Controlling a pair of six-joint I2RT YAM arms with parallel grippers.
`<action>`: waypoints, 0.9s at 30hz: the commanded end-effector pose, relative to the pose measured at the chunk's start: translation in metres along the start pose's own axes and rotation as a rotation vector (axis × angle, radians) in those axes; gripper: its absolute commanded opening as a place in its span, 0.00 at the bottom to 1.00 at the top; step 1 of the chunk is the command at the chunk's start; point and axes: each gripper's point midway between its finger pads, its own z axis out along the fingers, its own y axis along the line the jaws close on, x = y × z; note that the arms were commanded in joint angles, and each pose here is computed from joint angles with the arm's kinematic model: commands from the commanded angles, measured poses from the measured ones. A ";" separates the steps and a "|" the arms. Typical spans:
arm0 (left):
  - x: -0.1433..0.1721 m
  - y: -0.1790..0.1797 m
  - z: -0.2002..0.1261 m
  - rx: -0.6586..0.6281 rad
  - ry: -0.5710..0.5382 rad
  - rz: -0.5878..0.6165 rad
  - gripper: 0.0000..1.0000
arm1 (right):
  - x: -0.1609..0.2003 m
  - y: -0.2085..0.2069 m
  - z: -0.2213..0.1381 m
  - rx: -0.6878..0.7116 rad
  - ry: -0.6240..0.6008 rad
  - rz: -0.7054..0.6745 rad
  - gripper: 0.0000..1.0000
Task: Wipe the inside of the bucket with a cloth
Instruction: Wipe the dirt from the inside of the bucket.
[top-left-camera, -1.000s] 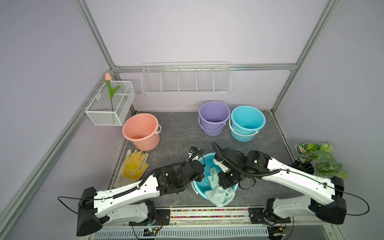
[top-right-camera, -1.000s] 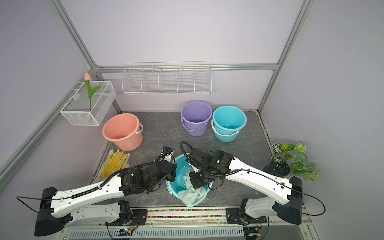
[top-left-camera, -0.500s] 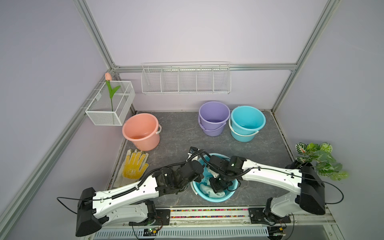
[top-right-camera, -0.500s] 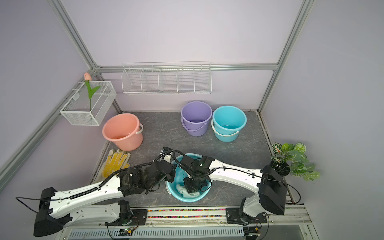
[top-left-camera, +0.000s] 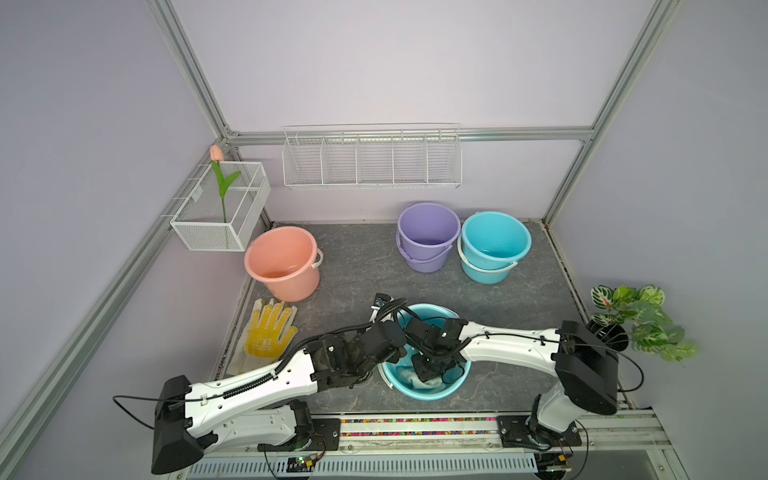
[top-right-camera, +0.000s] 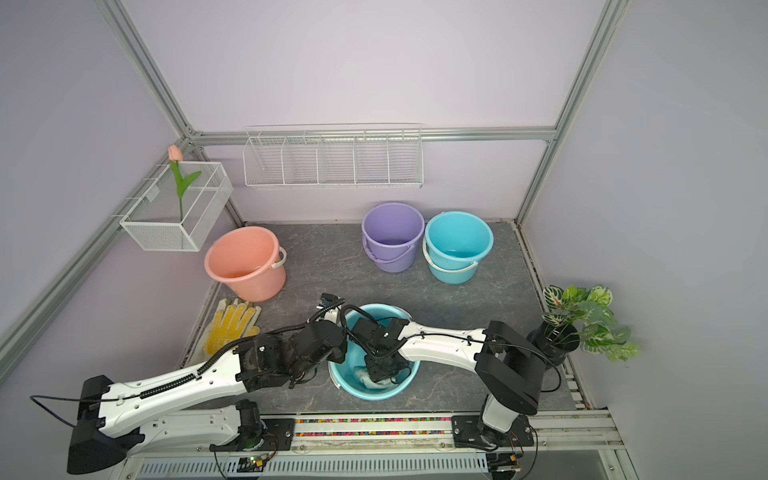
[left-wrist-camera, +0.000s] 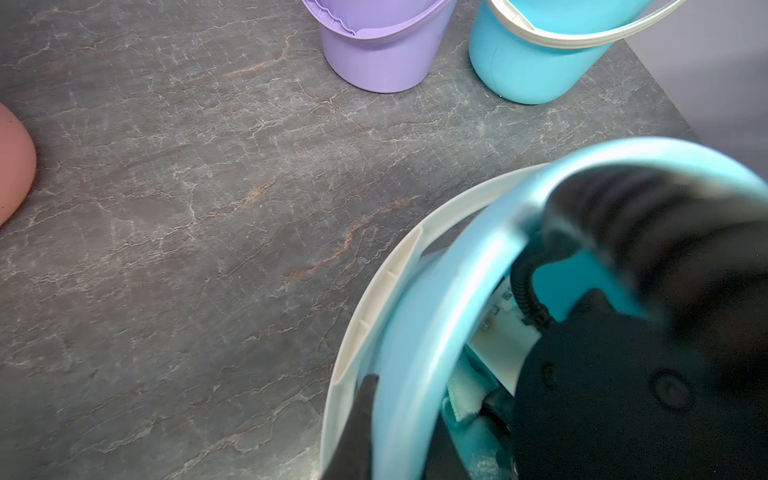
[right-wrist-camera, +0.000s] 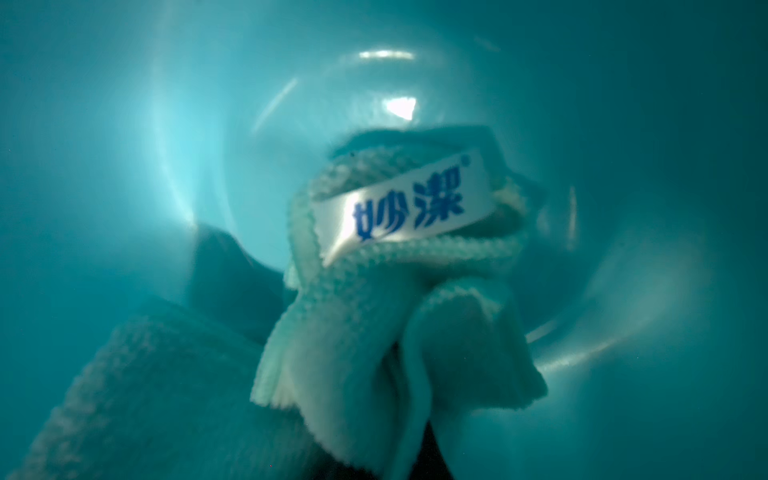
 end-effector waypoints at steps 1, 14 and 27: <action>-0.012 -0.011 -0.008 0.052 -0.041 0.006 0.00 | 0.011 -0.033 0.020 0.188 0.026 0.008 0.07; -0.012 -0.013 -0.006 0.056 -0.047 0.002 0.00 | 0.027 0.003 -0.088 -0.113 -0.044 0.061 0.07; -0.015 -0.020 -0.003 0.068 -0.047 0.003 0.00 | 0.015 0.053 -0.144 -0.523 -0.134 0.214 0.07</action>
